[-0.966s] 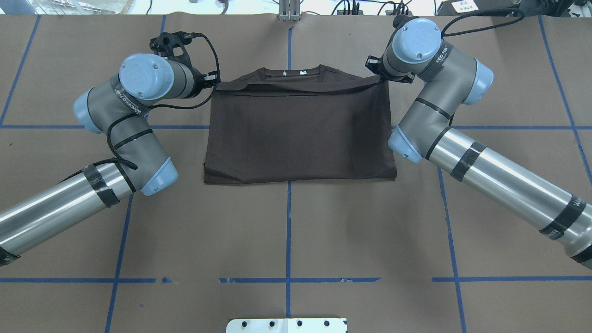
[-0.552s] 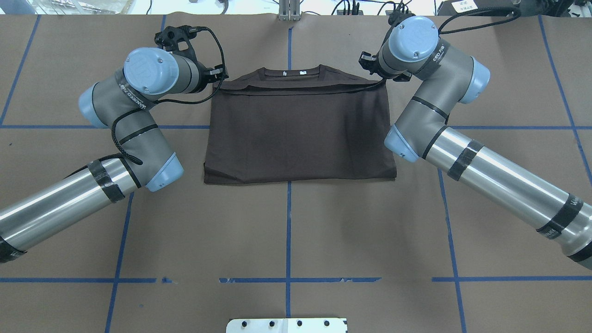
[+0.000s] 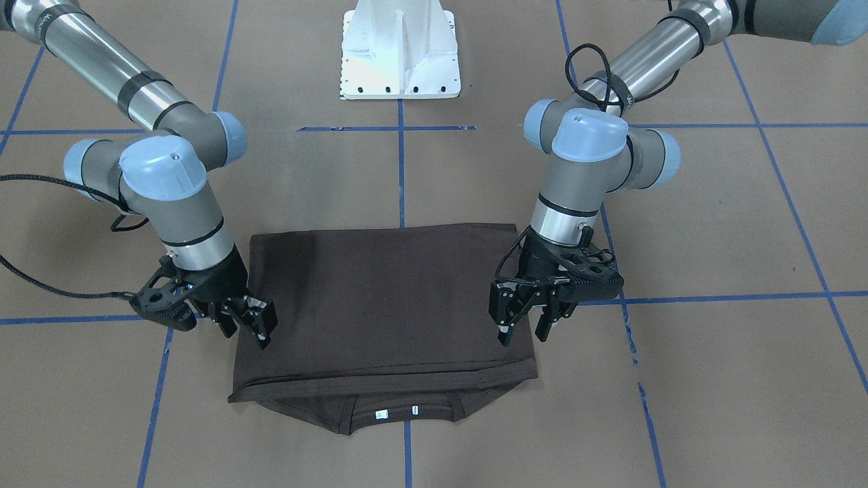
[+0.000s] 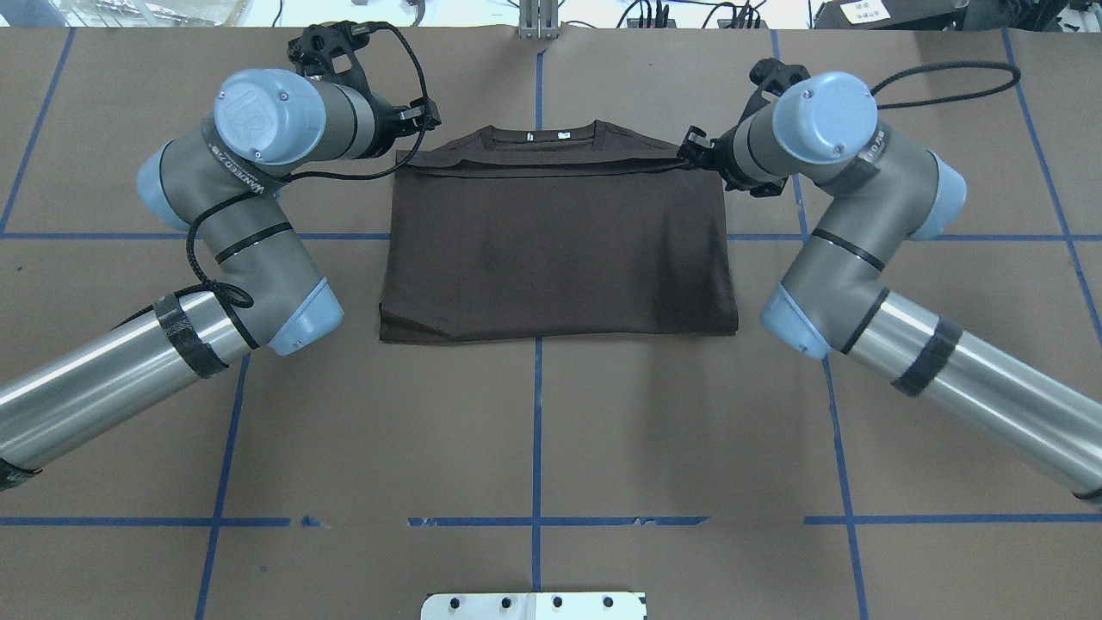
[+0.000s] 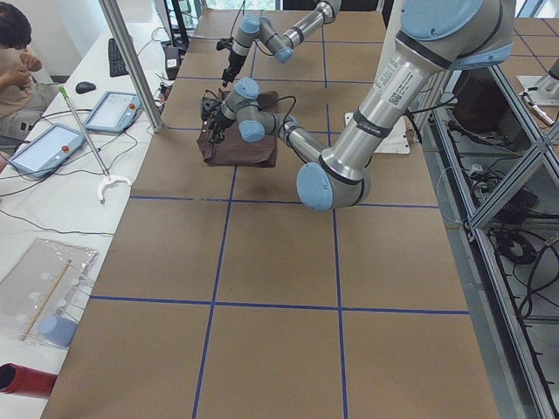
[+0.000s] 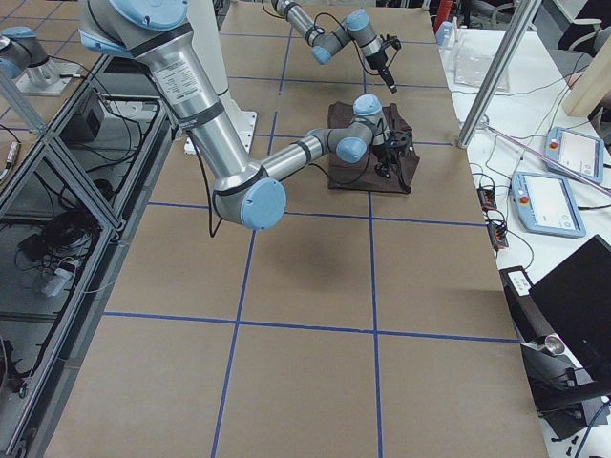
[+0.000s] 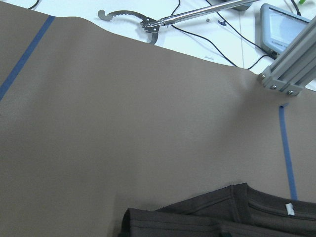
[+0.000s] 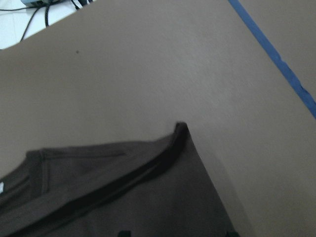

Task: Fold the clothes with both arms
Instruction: 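Move the right gripper to the folded shirt's side edge and grasp it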

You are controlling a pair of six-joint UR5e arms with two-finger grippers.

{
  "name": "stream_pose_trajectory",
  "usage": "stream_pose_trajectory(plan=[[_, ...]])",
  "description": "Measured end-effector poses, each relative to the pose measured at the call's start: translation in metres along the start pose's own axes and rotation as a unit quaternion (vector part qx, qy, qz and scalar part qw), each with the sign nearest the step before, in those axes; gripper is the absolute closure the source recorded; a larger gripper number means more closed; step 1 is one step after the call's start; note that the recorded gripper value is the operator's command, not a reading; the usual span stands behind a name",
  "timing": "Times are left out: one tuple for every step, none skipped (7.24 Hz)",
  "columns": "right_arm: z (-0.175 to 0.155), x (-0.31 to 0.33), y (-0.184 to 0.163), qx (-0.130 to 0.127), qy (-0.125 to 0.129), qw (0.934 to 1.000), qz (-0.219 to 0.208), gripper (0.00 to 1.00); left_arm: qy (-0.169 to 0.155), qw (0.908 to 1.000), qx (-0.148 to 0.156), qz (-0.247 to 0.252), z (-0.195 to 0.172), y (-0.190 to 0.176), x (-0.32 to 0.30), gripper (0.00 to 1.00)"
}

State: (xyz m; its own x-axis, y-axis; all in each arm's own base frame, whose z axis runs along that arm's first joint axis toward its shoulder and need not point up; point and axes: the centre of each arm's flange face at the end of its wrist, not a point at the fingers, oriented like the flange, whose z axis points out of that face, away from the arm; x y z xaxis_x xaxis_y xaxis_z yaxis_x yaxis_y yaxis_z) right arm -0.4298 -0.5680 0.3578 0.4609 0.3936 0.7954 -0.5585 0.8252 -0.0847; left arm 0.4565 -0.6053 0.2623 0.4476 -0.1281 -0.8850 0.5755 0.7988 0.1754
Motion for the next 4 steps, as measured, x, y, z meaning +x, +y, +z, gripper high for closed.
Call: stream_pose_trajectory(plan=[[-0.005, 0.028, 0.030, -0.017, 0.004, 0.9997, 0.019, 0.25, 0.000, 1.0000, 0.000, -0.001, 0.000, 0.000, 0.000, 0.31], [-0.009, 0.047, 0.058, -0.033, 0.008, 0.9988, 0.035, 0.25, -0.001, 1.0000, 0.000, -0.002, 0.000, 0.001, -0.001, 0.31], [-0.011, 0.055, 0.082, -0.045, 0.011, 0.9978, 0.048, 0.25, -0.001, 1.0000, 0.000, -0.001, 0.000, 0.001, -0.001, 0.31], [-0.013, 0.059, 0.099, -0.053, 0.013, 0.9970, 0.054, 0.30, -0.001, 1.0000, 0.000, -0.002, 0.000, 0.001, -0.001, 0.31]])
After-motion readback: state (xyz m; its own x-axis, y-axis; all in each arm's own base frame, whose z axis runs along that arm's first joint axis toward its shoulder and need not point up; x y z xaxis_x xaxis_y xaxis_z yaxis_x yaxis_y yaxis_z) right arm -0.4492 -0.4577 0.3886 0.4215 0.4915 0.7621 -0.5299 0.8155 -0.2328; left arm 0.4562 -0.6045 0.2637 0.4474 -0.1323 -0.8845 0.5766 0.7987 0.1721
